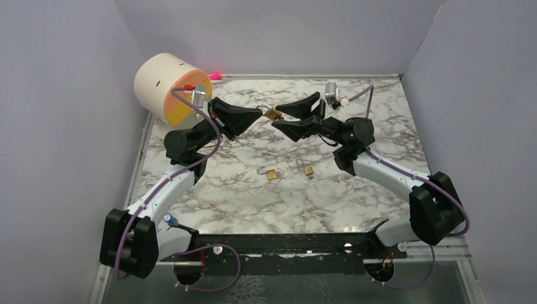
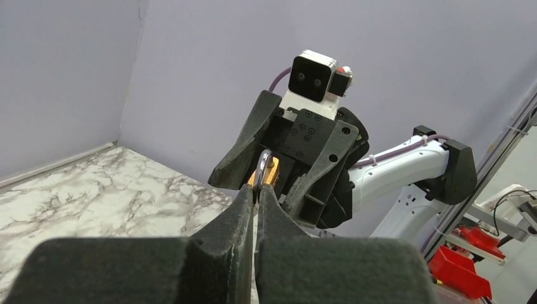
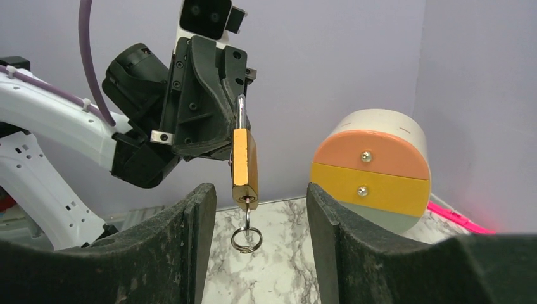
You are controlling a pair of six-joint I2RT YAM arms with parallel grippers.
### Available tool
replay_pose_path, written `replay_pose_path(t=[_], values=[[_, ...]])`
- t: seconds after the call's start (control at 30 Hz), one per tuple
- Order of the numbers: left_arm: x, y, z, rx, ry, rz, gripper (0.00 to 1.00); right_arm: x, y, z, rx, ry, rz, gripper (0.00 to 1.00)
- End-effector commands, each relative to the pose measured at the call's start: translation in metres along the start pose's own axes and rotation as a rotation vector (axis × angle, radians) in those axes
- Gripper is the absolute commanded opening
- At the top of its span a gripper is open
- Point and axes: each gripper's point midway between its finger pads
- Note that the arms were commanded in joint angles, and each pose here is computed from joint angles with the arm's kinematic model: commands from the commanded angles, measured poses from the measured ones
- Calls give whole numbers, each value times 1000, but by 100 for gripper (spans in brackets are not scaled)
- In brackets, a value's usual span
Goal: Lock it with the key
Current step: Pick up the lock from the center of the board.
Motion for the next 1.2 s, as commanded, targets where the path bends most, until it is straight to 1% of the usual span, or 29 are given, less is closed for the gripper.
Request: replay_pose_path(t=[0.0, 0.2, 0.27, 0.3, 0.37, 0.4, 0.63, 0.87, 0.93, 0.97, 1.07, 1.17], values=[[-3, 9, -9, -45, -44, -25, 0, -7, 8, 13, 26, 69, -34, 57], [-1, 5, -8, -46, -39, -18, 0, -5, 5, 15, 27, 80, -31, 49], [0, 3, -8, -47, -40, -13, 0, -6, 4, 15, 24, 84, -22, 42], [0, 3, -8, -50, -40, -12, 0, -6, 2, 16, 22, 93, -11, 36], [0, 1, -8, -49, -45, -6, 0, -8, 2, 15, 17, 95, -2, 28], [0, 1, -9, -51, -49, -4, 0, -8, 2, 15, 13, 95, -2, 26], [2, -4, -8, -49, -50, 9, 0, -10, -5, 15, -19, 123, -3, 27], [7, -10, -9, -52, -49, 20, 0, -13, 3, 21, -24, 155, -19, 29], [7, -10, -9, -55, -48, 20, 0, -12, 6, 23, -21, 157, -21, 28], [8, -10, -9, -56, -47, 21, 0, -12, 7, 24, -19, 159, -23, 26], [8, -10, -9, -64, -43, 17, 0, -14, 9, 28, -22, 171, -4, 14], [8, -8, -8, -74, -36, 9, 0, -17, 8, 29, -36, 181, 41, 2]])
Point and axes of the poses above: each gripper's point midway between its finger pads, its own x axis back along the fingers, its own z axis along the line the jaws close on, y = z × x, and after that the axes turned 9 degrees about -x, right-handed
